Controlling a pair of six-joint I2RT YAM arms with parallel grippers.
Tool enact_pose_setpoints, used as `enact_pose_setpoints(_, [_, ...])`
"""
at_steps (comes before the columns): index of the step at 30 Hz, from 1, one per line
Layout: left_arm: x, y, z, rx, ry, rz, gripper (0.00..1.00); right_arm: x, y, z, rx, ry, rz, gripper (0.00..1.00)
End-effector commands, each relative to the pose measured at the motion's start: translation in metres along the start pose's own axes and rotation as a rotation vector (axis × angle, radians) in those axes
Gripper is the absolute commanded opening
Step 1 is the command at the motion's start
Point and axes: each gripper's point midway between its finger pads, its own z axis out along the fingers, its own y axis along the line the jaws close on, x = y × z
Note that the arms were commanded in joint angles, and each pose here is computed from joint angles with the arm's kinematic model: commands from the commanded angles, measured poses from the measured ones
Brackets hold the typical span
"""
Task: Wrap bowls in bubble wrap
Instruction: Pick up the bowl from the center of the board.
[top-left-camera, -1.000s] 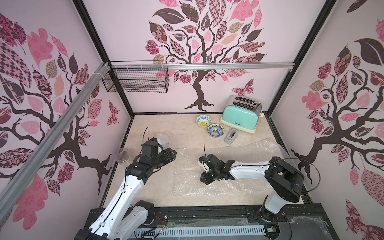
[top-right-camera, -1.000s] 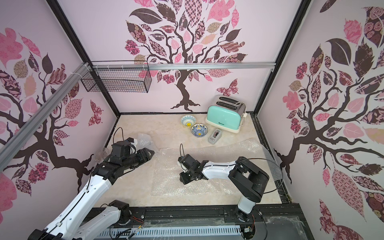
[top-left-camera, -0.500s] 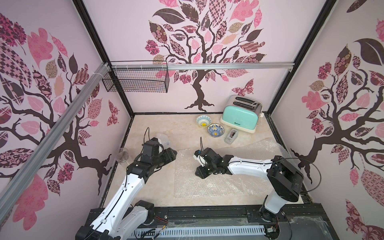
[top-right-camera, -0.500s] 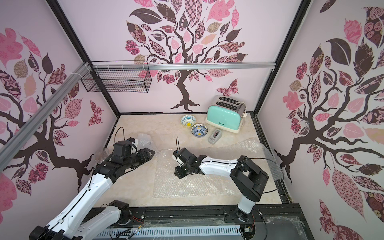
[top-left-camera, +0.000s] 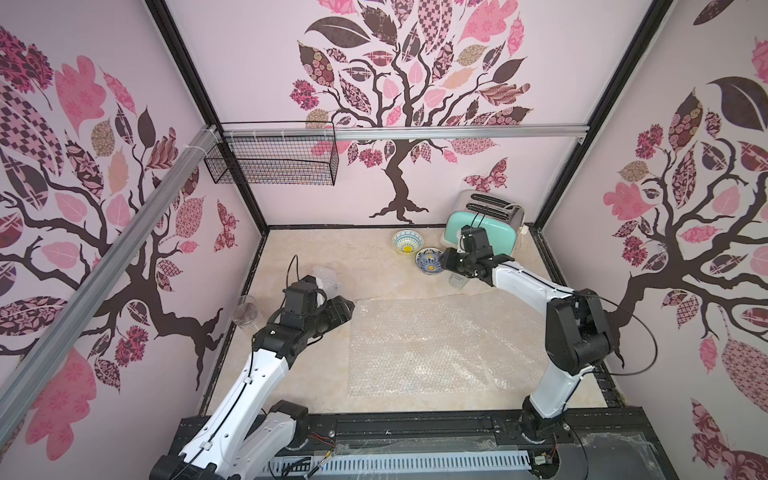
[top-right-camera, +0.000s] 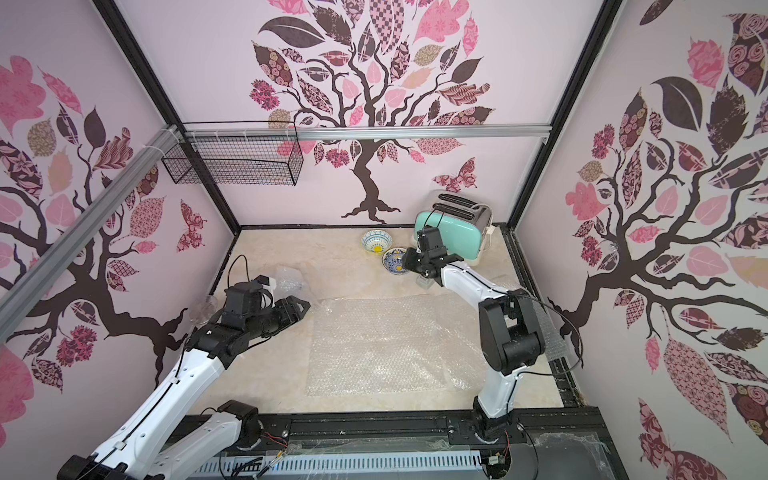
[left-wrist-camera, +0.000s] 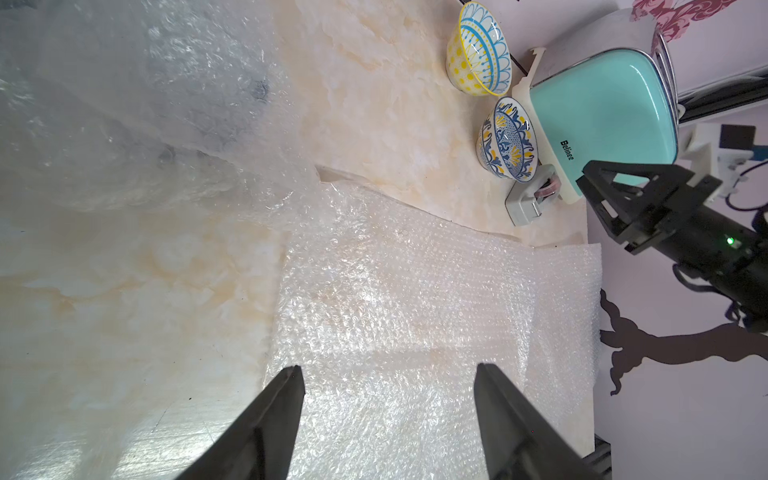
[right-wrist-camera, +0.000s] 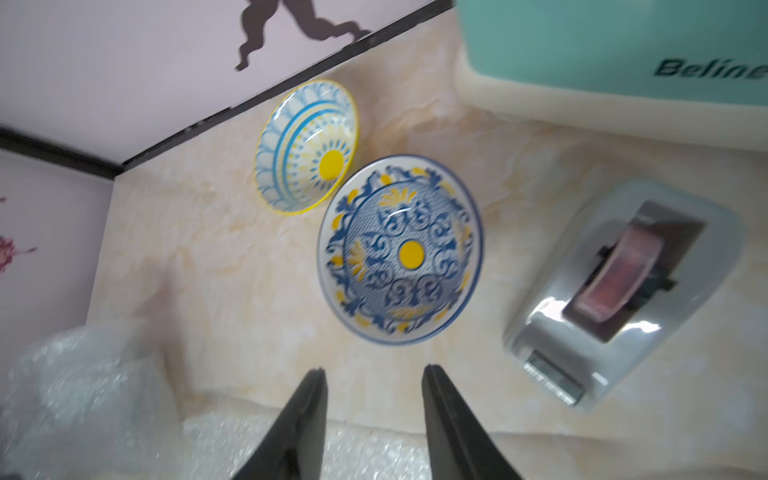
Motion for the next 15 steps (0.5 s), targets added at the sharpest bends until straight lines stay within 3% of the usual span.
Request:
enact_pose_setpoints(1, [0.002, -0.001, -0.001, 0.016, -0.006, 0.013, 0.71, -0.003, -0.005, 0.023, 0.060, 0.033, 0.038, 0.43])
enact_pose_setpoints(11, [0.006, 0.001, 0.001, 0.017, 0.004, 0.007, 0.71, -0.013, -0.035, 0.057, 0.228, 0.025, 0.037, 0.46])
enact_pose_setpoints(15, [0.006, 0.001, 0.001, 0.017, 0.006, 0.007, 0.71, -0.008, -0.038, 0.064, 0.231, 0.038, 0.027, 0.47])
